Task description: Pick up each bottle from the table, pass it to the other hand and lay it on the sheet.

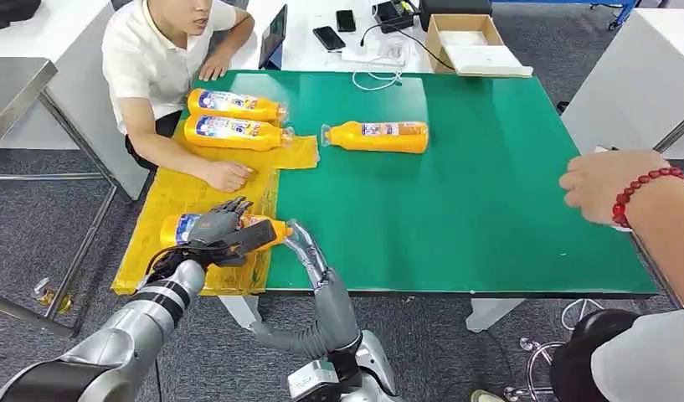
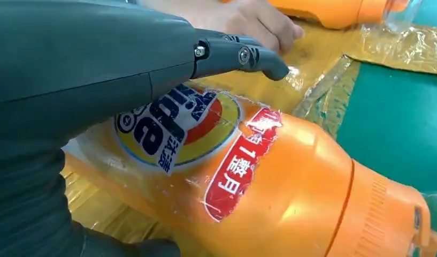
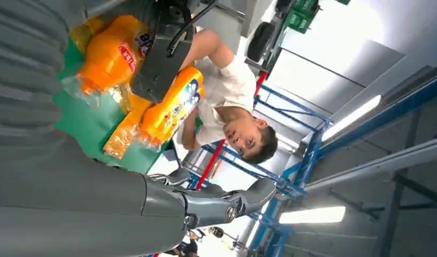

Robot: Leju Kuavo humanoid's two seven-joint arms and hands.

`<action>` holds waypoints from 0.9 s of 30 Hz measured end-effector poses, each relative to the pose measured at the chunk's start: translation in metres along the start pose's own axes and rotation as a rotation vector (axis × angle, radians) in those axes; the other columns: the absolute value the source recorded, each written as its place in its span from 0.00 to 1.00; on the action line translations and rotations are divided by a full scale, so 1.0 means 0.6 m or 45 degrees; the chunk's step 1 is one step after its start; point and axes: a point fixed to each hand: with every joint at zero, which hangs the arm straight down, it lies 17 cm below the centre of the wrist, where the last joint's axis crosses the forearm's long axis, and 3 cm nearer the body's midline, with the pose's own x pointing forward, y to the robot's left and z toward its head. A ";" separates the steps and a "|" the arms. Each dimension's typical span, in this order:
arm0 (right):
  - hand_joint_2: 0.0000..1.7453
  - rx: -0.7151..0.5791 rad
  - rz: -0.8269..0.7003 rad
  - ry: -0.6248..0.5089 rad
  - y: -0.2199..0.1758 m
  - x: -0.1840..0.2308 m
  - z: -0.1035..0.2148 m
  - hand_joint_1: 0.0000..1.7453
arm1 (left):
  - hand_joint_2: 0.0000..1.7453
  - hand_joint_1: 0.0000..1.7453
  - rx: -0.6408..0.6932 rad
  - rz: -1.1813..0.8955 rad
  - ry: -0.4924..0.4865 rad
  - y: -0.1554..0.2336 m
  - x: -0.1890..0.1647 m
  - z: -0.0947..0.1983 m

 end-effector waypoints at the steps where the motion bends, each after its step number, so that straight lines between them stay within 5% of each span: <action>1: 1.00 0.000 0.000 0.000 0.000 0.000 0.000 0.00 | 1.00 0.00 -0.005 -0.002 -0.001 -0.003 0.001 0.000; 7: 1.00 -0.007 0.003 0.002 -0.002 -0.001 0.000 0.00 | 1.00 0.00 -0.031 0.058 -0.027 -0.015 0.018 0.000; 13: 1.00 -0.032 0.004 0.011 -0.008 -0.004 0.000 0.00 | 1.00 0.00 -0.040 0.413 -0.171 -0.012 0.061 0.006; 21: 1.00 -0.080 0.035 0.019 -0.020 -0.007 0.002 0.00 | 1.00 0.00 0.239 0.652 -0.281 0.032 0.090 0.023; 27: 1.00 -0.128 0.061 0.052 -0.036 -0.014 0.028 0.00 | 1.00 0.00 0.472 0.847 -0.336 0.052 0.099 0.079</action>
